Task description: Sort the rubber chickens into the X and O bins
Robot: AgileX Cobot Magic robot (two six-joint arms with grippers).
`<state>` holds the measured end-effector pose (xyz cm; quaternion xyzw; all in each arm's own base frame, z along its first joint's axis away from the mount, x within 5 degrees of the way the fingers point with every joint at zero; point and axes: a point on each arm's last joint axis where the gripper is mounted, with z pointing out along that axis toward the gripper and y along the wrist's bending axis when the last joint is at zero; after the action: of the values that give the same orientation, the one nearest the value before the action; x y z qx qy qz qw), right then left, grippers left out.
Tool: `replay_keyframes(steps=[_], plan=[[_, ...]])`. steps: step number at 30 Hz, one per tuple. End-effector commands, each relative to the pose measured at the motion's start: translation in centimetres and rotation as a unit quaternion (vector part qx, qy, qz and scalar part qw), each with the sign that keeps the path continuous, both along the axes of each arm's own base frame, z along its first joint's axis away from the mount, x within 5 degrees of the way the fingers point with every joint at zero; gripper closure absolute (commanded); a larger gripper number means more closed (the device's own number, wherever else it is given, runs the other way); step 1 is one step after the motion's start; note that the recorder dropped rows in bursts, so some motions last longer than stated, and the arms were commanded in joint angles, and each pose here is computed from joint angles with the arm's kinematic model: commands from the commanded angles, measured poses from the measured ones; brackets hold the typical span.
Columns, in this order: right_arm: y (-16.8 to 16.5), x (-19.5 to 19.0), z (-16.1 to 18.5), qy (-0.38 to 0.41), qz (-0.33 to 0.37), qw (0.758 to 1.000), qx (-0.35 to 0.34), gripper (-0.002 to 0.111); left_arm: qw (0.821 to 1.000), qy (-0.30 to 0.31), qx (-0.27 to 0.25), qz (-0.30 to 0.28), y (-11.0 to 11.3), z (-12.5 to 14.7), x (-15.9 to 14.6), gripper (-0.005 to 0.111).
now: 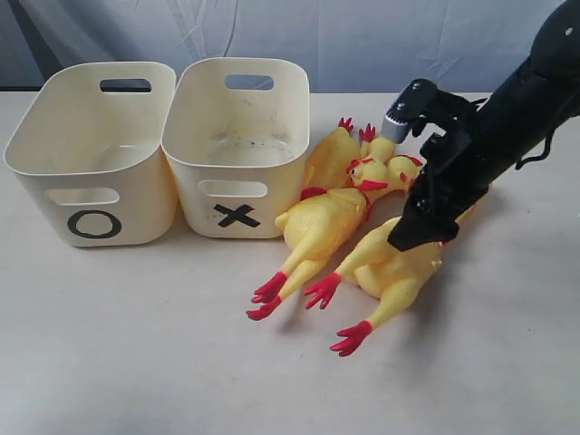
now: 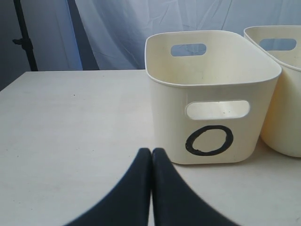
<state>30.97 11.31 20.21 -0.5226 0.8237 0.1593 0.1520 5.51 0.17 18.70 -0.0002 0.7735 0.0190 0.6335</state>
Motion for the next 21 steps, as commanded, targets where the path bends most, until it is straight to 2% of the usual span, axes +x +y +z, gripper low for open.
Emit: replay_keyframes(steps=[1,4,8,12,15,17,21], plan=[[2.9,-1.1,0.5,-0.027,0.092,0.995,0.005,0.028,1.000,-0.008,-0.004,-0.002,0.0,0.2,0.0,0.107],[4.9,-1.9,0.2,-0.053,0.147,0.987,-0.026,0.028,1.000,-0.008,-0.004,-0.002,0.0,0.2,0.0,0.107],[5.9,-2.6,-0.7,-0.073,0.198,0.972,-0.103,0.028,1.000,-0.008,-0.004,-0.002,0.0,0.2,0.0,0.107],[5.5,-2.1,-2.0,-0.083,0.199,0.957,-0.195,0.028,1.000,-0.008,-0.004,-0.002,0.0,0.2,0.0,0.107],[5.6,-1.8,-3.0,-0.077,0.187,0.959,-0.200,0.030,1.000,-0.008,-0.004,-0.002,0.0,0.2,0.0,0.107],[5.9,-1.6,-3.7,-0.073,0.180,0.962,-0.190,0.037,1.000,-0.008,-0.004,-0.002,0.0,0.2,0.0,0.107],[6.1,-1.7,-5.5,-0.033,0.180,0.964,-0.193,0.072,1.000,-0.008,-0.004,-0.002,0.0,0.2,0.0,0.107]])
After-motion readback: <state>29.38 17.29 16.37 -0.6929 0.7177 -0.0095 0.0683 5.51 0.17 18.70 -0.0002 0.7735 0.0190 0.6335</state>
